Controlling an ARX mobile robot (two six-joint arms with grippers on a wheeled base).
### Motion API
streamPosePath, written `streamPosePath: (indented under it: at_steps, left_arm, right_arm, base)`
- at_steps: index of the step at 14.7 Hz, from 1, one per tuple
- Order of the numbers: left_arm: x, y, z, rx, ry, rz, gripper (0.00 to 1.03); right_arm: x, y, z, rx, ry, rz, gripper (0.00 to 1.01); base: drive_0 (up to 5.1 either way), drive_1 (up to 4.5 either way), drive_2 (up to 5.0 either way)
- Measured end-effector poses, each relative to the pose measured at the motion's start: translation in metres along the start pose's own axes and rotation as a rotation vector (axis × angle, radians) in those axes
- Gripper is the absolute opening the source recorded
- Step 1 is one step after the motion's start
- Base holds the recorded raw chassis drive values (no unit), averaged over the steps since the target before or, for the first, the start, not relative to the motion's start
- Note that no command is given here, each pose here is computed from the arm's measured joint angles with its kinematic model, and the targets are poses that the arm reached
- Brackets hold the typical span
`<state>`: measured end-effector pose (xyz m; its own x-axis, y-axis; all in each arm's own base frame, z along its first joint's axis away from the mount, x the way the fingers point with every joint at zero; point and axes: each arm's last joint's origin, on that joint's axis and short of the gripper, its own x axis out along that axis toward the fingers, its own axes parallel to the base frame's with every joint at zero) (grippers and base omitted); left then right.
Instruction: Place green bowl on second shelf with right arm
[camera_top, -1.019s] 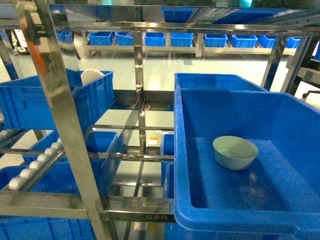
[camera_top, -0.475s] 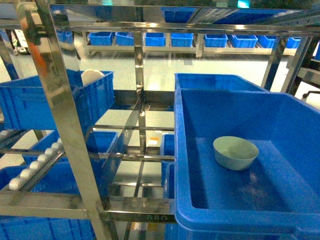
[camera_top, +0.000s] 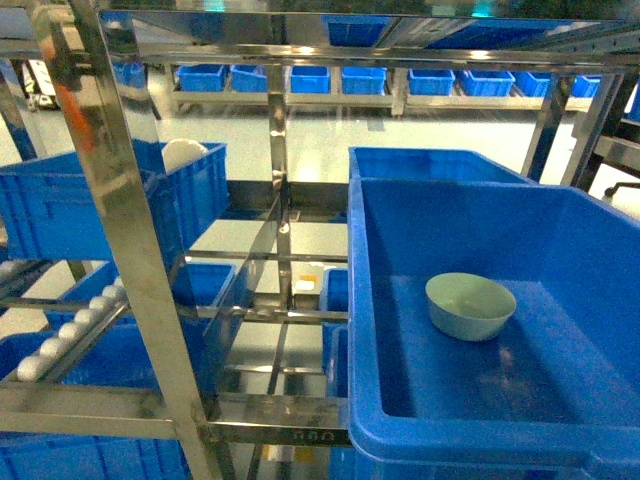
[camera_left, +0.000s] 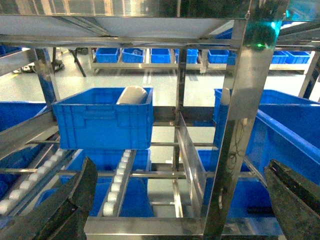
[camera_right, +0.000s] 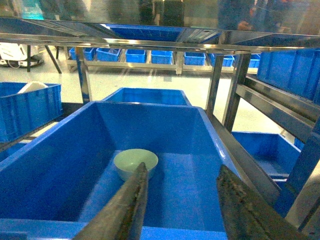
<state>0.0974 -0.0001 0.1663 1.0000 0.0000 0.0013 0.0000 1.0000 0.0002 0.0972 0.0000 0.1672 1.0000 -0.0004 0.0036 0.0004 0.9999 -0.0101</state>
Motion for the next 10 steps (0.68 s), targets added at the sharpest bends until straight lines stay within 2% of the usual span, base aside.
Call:
streamPosePath:
  at_steps: [3, 5, 6, 10]
  left_arm:
    - [0.0, 0.0, 0.0, 0.0, 0.0, 0.0, 0.98]
    - [0.0, 0.0, 0.0, 0.0, 0.0, 0.0, 0.98]
    - [0.0, 0.0, 0.0, 0.0, 0.0, 0.0, 0.98]
    - [0.0, 0.0, 0.0, 0.0, 0.0, 0.0, 0.98]
  right_arm:
    - [0.0, 0.0, 0.0, 0.0, 0.0, 0.0, 0.78]
    - [0.0, 0.0, 0.0, 0.001, 0.0, 0.0, 1.0]
    - [0.0, 0.0, 0.0, 0.001, 0.0, 0.0, 0.97]
    - [0.0, 0.0, 0.0, 0.001, 0.0, 0.0, 0.98]
  base:
    - [0.0, 0.0, 0.0]
    - [0.0, 0.0, 0.0]
    - [0.0, 0.0, 0.0]
    - [0.0, 0.0, 0.0]
